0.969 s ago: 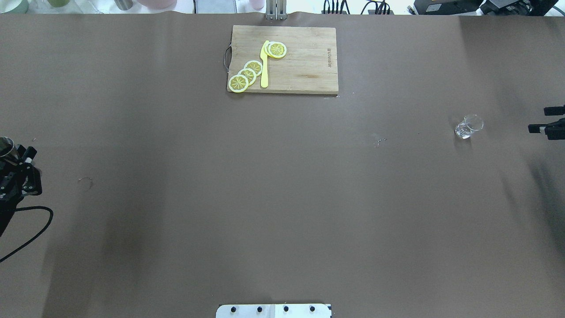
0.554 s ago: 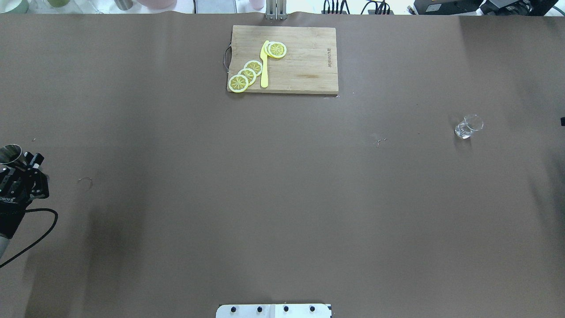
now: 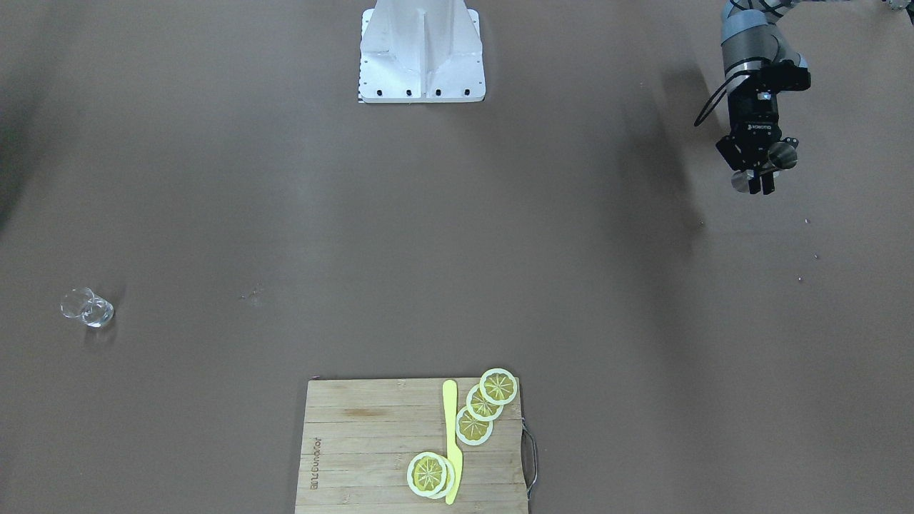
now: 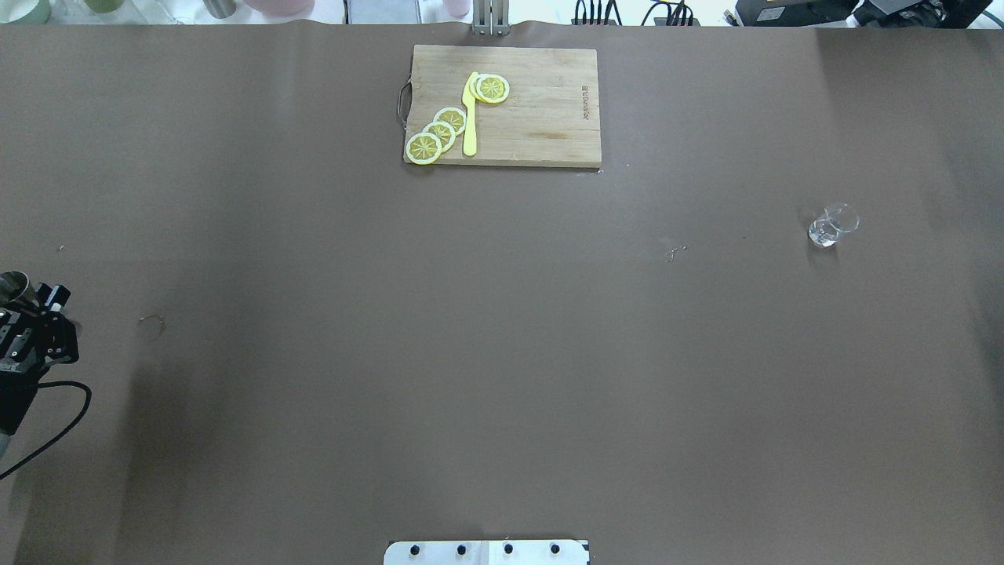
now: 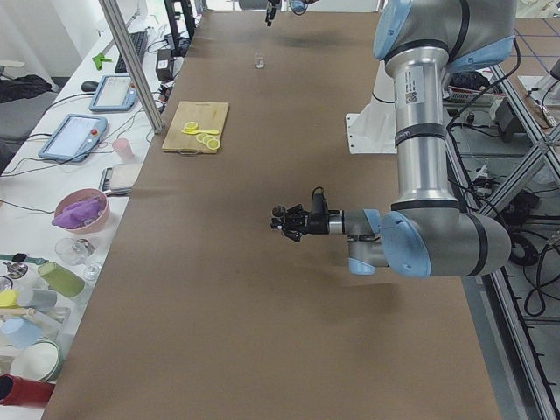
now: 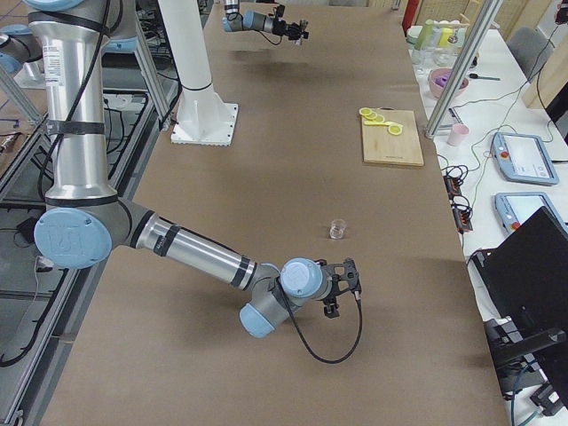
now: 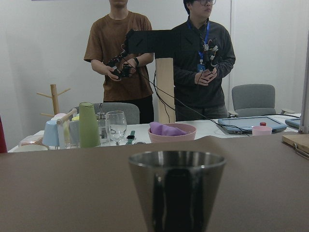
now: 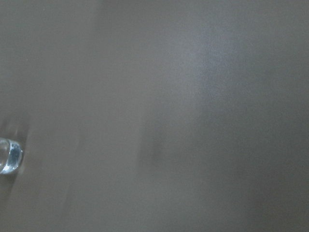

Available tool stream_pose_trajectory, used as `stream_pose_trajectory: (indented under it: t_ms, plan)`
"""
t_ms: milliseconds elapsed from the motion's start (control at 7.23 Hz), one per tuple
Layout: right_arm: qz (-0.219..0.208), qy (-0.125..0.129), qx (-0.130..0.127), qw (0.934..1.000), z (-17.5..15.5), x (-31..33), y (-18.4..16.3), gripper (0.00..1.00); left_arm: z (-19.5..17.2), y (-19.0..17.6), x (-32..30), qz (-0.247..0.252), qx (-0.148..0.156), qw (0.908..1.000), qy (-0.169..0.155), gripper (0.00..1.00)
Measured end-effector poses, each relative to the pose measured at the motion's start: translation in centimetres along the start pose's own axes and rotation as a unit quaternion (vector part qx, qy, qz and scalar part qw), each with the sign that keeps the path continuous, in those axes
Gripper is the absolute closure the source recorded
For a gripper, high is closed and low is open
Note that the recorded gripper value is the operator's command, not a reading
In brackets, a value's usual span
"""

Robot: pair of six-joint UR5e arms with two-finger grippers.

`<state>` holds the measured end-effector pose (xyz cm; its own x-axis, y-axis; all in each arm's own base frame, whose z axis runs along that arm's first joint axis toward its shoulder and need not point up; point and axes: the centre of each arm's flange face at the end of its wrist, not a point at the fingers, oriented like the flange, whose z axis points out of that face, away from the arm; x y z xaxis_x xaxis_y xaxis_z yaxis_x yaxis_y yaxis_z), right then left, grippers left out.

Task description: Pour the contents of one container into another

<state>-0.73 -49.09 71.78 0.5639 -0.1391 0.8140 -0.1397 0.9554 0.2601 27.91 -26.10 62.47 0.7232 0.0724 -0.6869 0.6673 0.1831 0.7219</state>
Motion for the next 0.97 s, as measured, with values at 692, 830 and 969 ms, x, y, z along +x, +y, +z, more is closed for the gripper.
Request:
stream_pose_trajectory:
  t_ms: [692,830,969]
  plan:
    - [0.026,0.058,-0.081,0.9947,0.5,-4.0,-2.0,0.0,-0.1,1.1,-1.2,-0.004,-0.004,1.0,-0.002,0.8]
    - [0.027,0.064,-0.095,0.993,0.3,-4.5,-2.2,0.0,-0.2,1.3,-1.3,-0.002,-0.005,1.0,-0.002,0.78]
    - [0.026,0.069,-0.11,0.9911,-0.4,-5.5,-2.7,0.0,-0.2,1.5,-1.4,0.0,-0.006,1.0,-0.002,0.74]
